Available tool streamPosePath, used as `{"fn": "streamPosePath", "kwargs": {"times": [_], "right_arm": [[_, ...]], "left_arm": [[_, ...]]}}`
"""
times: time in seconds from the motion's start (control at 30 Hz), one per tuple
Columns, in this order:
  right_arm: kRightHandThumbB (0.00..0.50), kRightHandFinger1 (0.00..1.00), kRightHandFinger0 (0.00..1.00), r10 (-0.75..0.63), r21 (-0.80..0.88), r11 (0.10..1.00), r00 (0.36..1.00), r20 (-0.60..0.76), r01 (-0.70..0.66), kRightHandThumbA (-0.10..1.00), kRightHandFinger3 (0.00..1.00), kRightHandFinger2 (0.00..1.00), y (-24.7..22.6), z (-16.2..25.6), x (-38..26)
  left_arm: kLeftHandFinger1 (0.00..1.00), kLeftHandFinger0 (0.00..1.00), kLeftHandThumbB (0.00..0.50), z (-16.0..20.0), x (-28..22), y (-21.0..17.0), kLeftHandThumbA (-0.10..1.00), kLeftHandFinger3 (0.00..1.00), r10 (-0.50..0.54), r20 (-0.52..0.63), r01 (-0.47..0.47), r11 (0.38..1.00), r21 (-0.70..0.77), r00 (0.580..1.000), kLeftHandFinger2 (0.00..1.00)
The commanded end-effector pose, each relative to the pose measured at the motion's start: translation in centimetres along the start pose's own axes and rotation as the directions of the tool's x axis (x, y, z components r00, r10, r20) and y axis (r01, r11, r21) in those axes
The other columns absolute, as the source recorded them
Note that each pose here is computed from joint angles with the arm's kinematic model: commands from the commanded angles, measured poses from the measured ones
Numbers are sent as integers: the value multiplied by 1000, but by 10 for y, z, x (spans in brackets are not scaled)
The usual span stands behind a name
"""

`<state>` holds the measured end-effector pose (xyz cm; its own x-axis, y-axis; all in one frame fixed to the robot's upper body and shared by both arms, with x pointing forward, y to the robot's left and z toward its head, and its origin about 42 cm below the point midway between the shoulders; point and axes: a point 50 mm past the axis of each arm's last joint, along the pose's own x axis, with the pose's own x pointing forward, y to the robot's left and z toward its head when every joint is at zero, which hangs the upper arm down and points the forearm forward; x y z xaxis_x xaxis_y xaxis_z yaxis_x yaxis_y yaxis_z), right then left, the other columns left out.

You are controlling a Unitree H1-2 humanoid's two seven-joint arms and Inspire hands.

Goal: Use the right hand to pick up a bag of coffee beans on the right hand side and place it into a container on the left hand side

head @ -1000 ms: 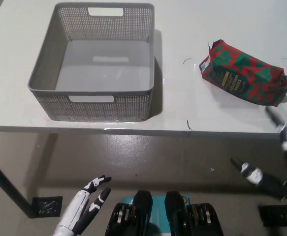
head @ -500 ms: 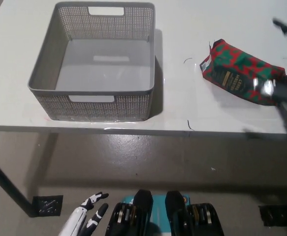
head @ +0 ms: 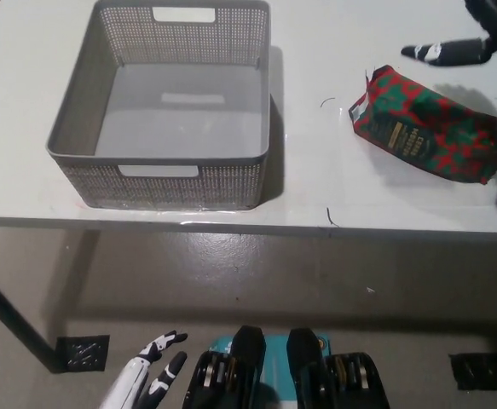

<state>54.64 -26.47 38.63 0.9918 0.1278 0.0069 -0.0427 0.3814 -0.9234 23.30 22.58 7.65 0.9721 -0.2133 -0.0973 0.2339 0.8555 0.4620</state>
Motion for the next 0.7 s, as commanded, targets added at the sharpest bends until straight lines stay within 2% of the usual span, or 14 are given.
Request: {"fn": "streamPosePath", "kwargs": {"times": [0.0, 0.1, 0.13, 0.3, 0.47, 0.67], "right_arm": [[500, 1000, 1000, 11, 15, 1000, 999, -47, -11, 887, 1000, 1000, -32, 10, 9], [500, 1000, 1000, 30, 38, 999, 998, -55, -28, 892, 1000, 1000, -26, 7, 12], [500, 1000, 1000, 33, 35, 999, 998, -55, -31, 924, 1000, 1000, -23, 4, 12], [500, 1000, 1000, 40, 55, 998, 997, -71, -36, 905, 1000, 1000, -12, -7, 13], [500, 1000, 1000, 50, 65, 997, 996, -78, -45, 933, 1000, 1000, -7, -14, 13], [500, 1000, 1000, 67, 77, 995, 995, -76, -61, 963, 1000, 1000, -4, -19, 12]], "left_arm": [[1000, 1000, 122, 11, -1, 7, 1000, 1000, 21, 66, -23, 1000, 20, 998, 1000], [1000, 1000, 106, 11, 0, 9, 1000, 1000, 19, 67, -21, 999, 26, 998, 1000], [1000, 1000, 100, 10, 0, 9, 1000, 1000, 17, 69, -18, 1000, 24, 997, 1000], [1000, 1000, 113, 12, 1, 9, 1000, 1000, 12, 70, -14, 1000, 22, 997, 1000], [1000, 1000, 104, 13, 3, 12, 1000, 1000, 10, 75, -11, 1000, 26, 997, 1000], [1000, 1000, 117, 14, 6, 11, 1000, 1000, 7, 78, -10, 999, 31, 997, 1000]]}}
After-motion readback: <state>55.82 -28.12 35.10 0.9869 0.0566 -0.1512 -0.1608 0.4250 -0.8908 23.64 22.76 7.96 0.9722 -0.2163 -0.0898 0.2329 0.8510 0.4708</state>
